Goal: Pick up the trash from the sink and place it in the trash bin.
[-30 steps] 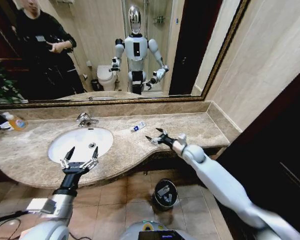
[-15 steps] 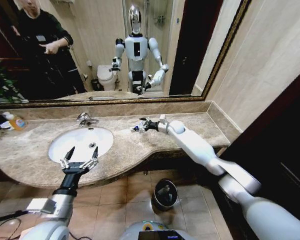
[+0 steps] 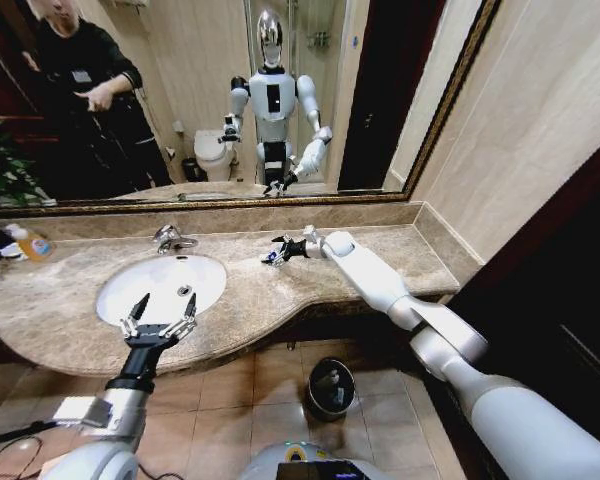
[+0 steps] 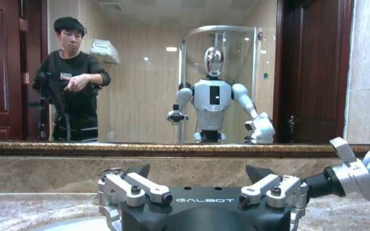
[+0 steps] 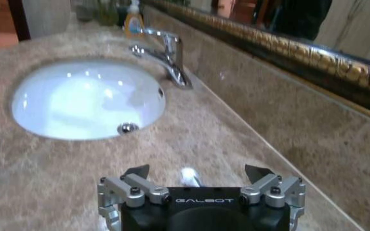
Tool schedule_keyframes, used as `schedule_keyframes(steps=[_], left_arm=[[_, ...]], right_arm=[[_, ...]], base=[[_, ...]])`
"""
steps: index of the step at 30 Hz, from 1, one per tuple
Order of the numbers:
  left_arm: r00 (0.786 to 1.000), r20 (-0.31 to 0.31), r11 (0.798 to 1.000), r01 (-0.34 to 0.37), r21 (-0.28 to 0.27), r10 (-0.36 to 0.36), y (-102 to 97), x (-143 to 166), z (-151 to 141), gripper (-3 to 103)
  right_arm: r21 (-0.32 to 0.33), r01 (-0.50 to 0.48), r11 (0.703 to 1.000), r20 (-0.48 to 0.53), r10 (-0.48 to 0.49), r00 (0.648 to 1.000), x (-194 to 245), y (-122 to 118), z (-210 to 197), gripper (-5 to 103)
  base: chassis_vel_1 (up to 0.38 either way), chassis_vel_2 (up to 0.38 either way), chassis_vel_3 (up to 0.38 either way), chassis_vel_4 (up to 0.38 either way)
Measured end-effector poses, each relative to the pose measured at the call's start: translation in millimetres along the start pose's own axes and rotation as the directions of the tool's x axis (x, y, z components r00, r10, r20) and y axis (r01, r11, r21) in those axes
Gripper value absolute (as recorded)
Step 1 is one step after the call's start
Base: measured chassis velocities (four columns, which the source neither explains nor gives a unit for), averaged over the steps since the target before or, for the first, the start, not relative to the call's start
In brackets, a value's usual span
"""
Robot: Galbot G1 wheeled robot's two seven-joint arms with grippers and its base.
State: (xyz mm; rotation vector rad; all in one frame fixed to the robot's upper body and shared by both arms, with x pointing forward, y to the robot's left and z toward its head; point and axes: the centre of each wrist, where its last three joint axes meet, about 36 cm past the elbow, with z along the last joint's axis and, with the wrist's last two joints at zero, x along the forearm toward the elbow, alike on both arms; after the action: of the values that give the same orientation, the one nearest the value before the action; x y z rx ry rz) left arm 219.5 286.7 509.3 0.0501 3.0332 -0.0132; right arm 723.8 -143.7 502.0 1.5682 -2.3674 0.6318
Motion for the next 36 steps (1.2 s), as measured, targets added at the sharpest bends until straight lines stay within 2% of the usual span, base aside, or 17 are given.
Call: schedule_keyframes(steps=[4,8,18,21,23,26,27,28,29,30,32,35,36], left_arm=[[1.000,0.000,1.000,0.000,0.000,0.000,0.0,0,0,100],[1.000,0.000,1.000,0.000,0.000,0.000,0.0,0,0,100],[1.000,0.000,1.000,0.000,0.000,0.000,0.0,0,0,100],[1.000,0.000,1.000,0.000,0.000,0.000,0.0,0,0,100],[1.000,0.000,1.000,0.000,0.000,0.000,0.0,0,0,100],[1.000,0.000,1.000,0.000,0.000,0.000,0.0,0,0,100],[1.000,0.000,1.000,0.000,0.000,0.000,0.0,0,0,100],[1.000,0.000,1.000,0.000,0.000,0.000,0.0,0,0,100],[1.000,0.000,1.000,0.000,0.000,0.000,0.0,0,0,100],[1.000,0.000,1.000,0.000,0.000,0.000,0.0,0,0,100],[1.000,0.000,1.000,0.000,0.000,0.000,0.0,0,0,100],[1.000,0.000,1.000,0.000,0.000,0.000,0.0,0,0,100],[1.000,0.000,1.000,0.000,0.000,0.000,0.0,0,0,100]], right_arm=[[0.006,0.018,1.000,-0.061,-0.018,0.998,1,-3,2,94],[0.004,0.028,1.000,-0.096,-0.027,0.995,-1,-2,0,93],[0.016,0.018,1.000,-0.072,-0.016,0.997,-15,3,-17,91],[0.026,0.021,0.999,-0.079,-0.019,0.997,-24,5,-24,82],[0.026,0.020,0.999,-0.082,-0.018,0.996,-27,6,-25,82],[0.040,0.017,0.999,-0.108,-0.013,0.994,-31,3,-22,70],[0.040,0.017,0.999,-0.108,-0.013,0.994,-31,3,-22,70],[0.049,0.021,0.999,-0.120,-0.015,0.993,-30,0,-20,63],[0.056,0.022,0.998,-0.126,-0.015,0.992,-29,-1,-19,63],[0.070,0.024,0.997,-0.137,-0.015,0.990,-26,-5,-17,74],[0.074,0.025,0.997,-0.141,-0.015,0.990,-24,-7,-16,74],[0.095,0.028,0.995,-0.155,-0.013,0.988,-21,-11,-18,62],[0.095,0.028,0.995,-0.155,-0.013,0.988,-21,-11,-18,62]], base=[[0.000,0.000,0.000,0.000],[0.000,0.000,0.000,0.000],[0.000,0.000,0.000,0.000],[0.000,0.000,0.000,0.000],[0.000,0.000,0.000,0.000],[0.000,0.000,0.000,0.000],[0.000,0.000,0.000,0.000],[0.000,0.000,0.000,0.000],[0.000,0.000,0.000,0.000],[0.000,0.000,0.000,0.000],[0.000,0.000,0.000,0.000],[0.000,0.000,0.000,0.000],[0.000,0.000,0.000,0.000]])
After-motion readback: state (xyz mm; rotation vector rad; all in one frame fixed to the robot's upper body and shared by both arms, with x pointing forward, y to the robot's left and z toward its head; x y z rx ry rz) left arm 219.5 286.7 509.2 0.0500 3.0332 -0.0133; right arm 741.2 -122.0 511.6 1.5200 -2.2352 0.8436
